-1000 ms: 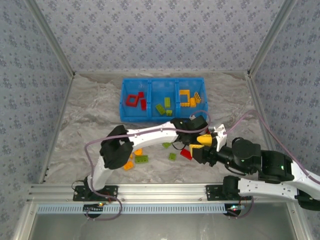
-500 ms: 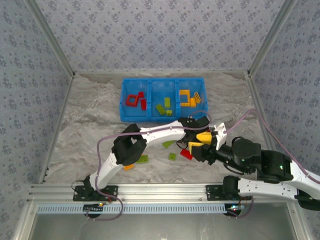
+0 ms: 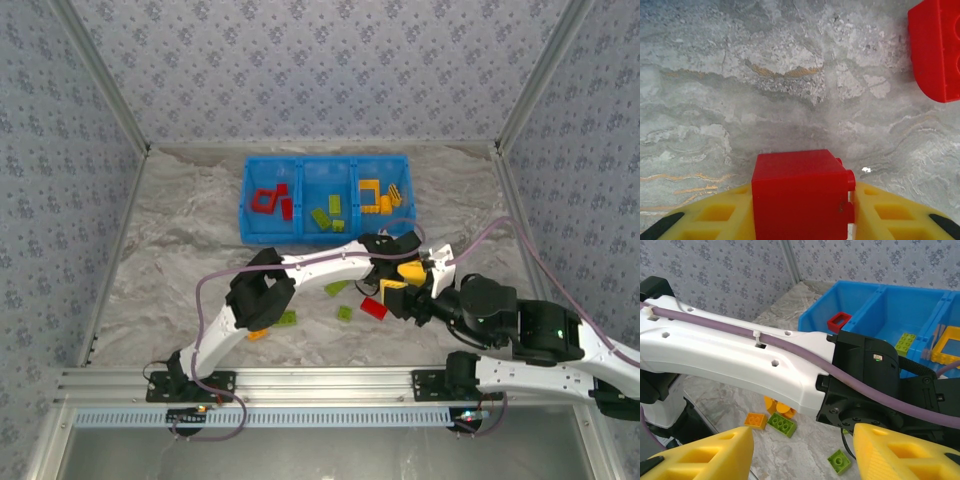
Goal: Sort the legos into containers by color
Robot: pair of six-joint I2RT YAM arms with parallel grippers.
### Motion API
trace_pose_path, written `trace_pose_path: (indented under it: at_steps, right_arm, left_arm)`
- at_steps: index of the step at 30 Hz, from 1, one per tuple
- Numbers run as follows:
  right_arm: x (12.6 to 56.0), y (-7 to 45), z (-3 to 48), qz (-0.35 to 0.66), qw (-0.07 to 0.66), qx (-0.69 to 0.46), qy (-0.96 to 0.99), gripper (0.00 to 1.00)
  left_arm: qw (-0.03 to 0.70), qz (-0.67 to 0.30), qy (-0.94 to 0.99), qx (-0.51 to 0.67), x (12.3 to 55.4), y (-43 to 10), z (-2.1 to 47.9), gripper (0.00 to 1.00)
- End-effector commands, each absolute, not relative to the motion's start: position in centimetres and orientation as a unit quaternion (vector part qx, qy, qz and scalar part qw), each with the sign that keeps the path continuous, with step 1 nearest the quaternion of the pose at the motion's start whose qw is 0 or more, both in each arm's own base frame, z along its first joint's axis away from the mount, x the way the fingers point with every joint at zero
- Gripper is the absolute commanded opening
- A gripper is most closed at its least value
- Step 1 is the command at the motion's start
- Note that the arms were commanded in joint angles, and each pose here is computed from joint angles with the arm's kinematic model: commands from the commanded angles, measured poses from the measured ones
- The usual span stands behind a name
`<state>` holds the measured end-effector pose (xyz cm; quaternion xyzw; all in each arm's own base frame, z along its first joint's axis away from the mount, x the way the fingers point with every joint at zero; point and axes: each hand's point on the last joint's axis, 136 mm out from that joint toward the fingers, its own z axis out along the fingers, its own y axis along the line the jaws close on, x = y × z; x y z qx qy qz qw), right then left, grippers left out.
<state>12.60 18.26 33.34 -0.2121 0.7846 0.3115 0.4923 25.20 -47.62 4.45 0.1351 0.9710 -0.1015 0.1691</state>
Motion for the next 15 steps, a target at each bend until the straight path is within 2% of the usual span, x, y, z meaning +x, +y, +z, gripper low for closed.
trace_pose_path:
  at_steps: [1, 7, 11, 15]
  right_arm:
    - [12.9, 17.3, 34.6, 0.306, 0.506, -0.197, 0.782, 0.57]
    - [13.0, 17.1, 35.4, 0.298, 0.514, -0.207, 0.777, 0.57]
    - [13.4, 18.2, 35.5, 0.272, 0.515, -0.232, 0.779, 0.59]
    - [14.8, 21.7, 34.1, 0.217, 0.496, -0.264, 0.798, 0.59]
  left_arm:
    - [0.198, -0.093, 0.966, 0.136, 25.8, -46.5, 6.2, 0.42]
    - [0.256, -0.101, 0.953, 0.124, 26.3, -43.4, 13.4, 0.42]
    - [0.284, -0.108, 0.948, 0.092, 26.6, -38.3, 18.2, 0.42]
    - [0.288, -0.097, 0.952, 0.045, 27.6, -31.3, 20.2, 0.42]
